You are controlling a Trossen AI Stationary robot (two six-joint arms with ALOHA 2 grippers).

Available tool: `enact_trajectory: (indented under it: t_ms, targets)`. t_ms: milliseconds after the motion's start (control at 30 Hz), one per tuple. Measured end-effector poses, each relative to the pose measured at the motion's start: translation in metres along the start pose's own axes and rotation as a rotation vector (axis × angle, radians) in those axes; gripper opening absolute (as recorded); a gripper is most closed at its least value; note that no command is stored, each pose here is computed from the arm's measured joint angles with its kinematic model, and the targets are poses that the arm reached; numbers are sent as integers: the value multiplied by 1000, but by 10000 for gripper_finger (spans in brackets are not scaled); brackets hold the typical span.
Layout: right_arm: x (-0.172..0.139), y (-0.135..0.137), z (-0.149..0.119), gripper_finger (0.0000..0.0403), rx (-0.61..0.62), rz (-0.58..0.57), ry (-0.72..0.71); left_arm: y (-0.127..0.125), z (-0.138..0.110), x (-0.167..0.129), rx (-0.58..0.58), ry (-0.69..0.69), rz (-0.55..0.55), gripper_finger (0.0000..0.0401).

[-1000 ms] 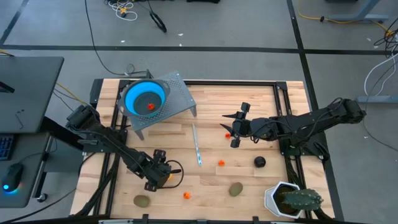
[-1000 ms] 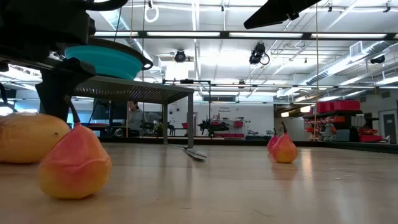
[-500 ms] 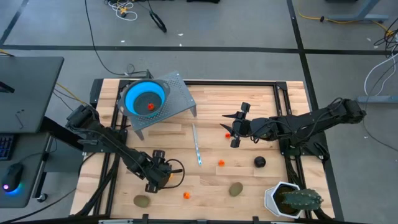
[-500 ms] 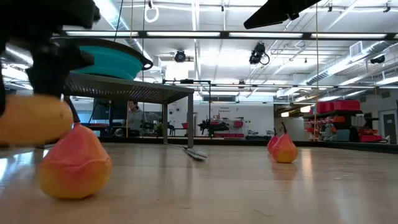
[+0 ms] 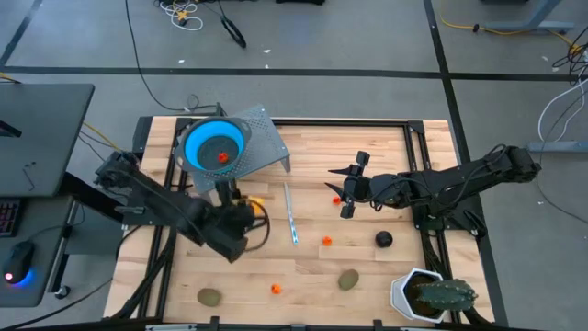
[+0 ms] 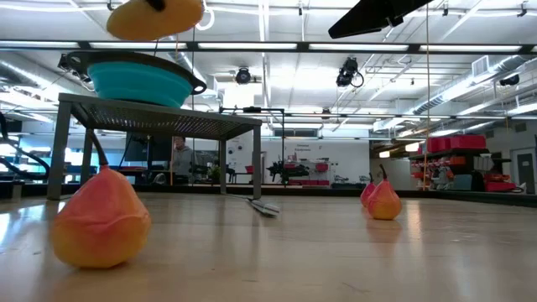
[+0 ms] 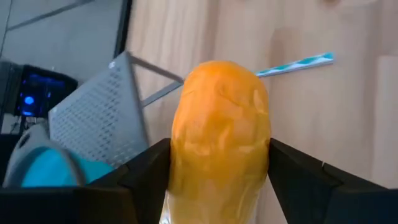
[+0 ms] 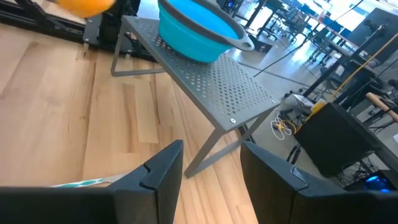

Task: Pick & Place Fruit
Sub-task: Put the yellow mango into the blue strainer bowl on the shelf, then put the orange peach into the blue strainer bowl on the shelf

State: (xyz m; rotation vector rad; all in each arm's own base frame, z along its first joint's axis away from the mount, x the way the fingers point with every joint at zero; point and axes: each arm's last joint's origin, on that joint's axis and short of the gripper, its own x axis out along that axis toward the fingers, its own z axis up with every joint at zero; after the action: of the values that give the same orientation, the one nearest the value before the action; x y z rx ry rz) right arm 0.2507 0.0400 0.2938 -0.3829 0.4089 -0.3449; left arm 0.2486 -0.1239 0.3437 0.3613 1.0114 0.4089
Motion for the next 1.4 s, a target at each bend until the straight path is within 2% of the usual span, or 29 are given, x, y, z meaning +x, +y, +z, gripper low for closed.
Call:
enact_trajectory:
  t_ms: [400, 533, 700, 933, 1167, 1267, 1400]
  targets:
    - [0, 0, 0, 169, 0, 0, 0, 95, -12, -8, -105, -11, 126, 252]
    - [0, 0, 0, 169, -2, 0, 0, 124, -21, -12, -201, -13, 169, 254]
    - [0, 0, 0, 169, -4, 1, 1, 150, -32, -8, -312, 49, 226, 269]
    - [0, 0, 0, 169, -5, 1, 1, 163, -38, 1, -411, 131, 163, 303]
    - [0, 0, -1, 169, -11, 3, 9, 166, -38, 2, -417, 140, 160, 337]
    - [0, 0, -2, 169, -15, 4, 15, 160, -35, 0, -407, 123, 83, 340]
    - [0, 0, -2, 169, -24, 4, 16, 145, -23, -6, -416, 16, -82, 335]
